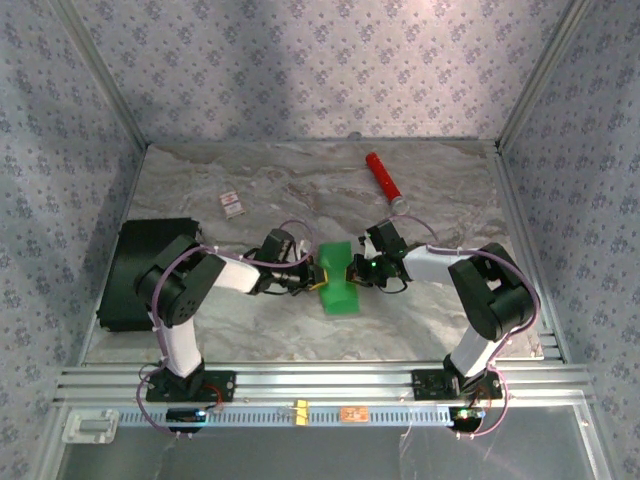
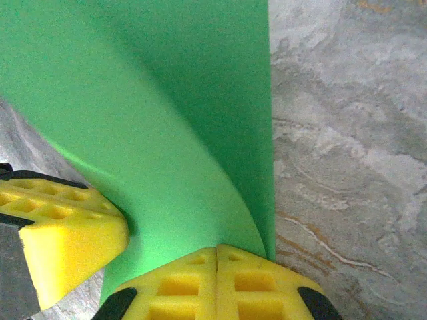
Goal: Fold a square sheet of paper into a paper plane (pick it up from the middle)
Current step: First fold the square sheet of paper in half at the center of the table.
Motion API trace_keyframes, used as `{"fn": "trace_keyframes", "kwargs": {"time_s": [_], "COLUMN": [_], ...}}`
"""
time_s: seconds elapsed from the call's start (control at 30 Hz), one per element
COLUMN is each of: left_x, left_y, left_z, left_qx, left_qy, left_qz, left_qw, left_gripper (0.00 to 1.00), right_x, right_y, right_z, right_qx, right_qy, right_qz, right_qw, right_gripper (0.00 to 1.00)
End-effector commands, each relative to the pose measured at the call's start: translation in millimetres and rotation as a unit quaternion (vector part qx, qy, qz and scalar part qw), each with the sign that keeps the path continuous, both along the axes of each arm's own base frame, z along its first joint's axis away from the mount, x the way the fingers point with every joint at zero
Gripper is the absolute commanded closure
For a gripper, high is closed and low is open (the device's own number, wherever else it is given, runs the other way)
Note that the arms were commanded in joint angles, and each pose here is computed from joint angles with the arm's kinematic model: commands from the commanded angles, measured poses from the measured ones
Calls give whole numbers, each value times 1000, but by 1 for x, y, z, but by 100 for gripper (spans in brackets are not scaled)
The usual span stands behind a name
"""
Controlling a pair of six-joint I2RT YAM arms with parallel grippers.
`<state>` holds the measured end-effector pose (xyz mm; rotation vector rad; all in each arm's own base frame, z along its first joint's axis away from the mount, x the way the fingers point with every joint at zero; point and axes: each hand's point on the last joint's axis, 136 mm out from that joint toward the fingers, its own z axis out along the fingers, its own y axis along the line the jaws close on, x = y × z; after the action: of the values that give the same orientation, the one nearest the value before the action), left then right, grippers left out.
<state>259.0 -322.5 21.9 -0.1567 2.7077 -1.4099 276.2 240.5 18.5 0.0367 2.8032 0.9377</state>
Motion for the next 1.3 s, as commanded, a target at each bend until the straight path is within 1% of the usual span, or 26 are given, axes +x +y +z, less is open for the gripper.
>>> {"fn": "trace_keyframes", "kwargs": {"time_s": [0.0, 0.17, 0.33, 0.53, 0.73, 0.87, 0.97, 1.07, 1.27], "left_x": [-15, 2, 16, 22, 29, 21, 18, 22, 39], "left_y": [22, 13, 4, -2, 9, 21, 27, 23, 9], "left_z": [-29, 8, 24, 20, 1, -21, -29, -21, 10], "left_qx": [60, 43, 20, 14, 40, 84, 99, 95, 79], "left_qy": [26, -5, -14, -5, 3, 18, 27, 21, -6], "left_qz": [10, 14, 13, 5, 17, 12, 14, 10, 0], "left_qw": [998, 999, 1000, 1000, 999, 996, 995, 995, 997], "left_gripper": [100, 100, 99, 99, 99, 99, 99, 99, 98], "right_x": [-19, -18, -18, -18, -19, -19, -19, -19, -18], "right_y": [-26, -25, -26, -26, -25, -25, -25, -25, -24], "right_z": [-37, -35, -36, -37, -38, -38, -38, -38, -37], "right_qx": [-68, -68, -70, -71, -69, -68, -68, -68, -70], "right_qy": [45, 43, 43, 44, 45, 44, 44, 44, 45], "right_qz": [-11, -9, -10, -9, -8, -8, -10, -10, -8], "right_qw": [997, 997, 997, 996, 997, 997, 997, 997, 997], "right_gripper": [98, 98, 98, 98, 98, 98, 98, 99, 98]}}
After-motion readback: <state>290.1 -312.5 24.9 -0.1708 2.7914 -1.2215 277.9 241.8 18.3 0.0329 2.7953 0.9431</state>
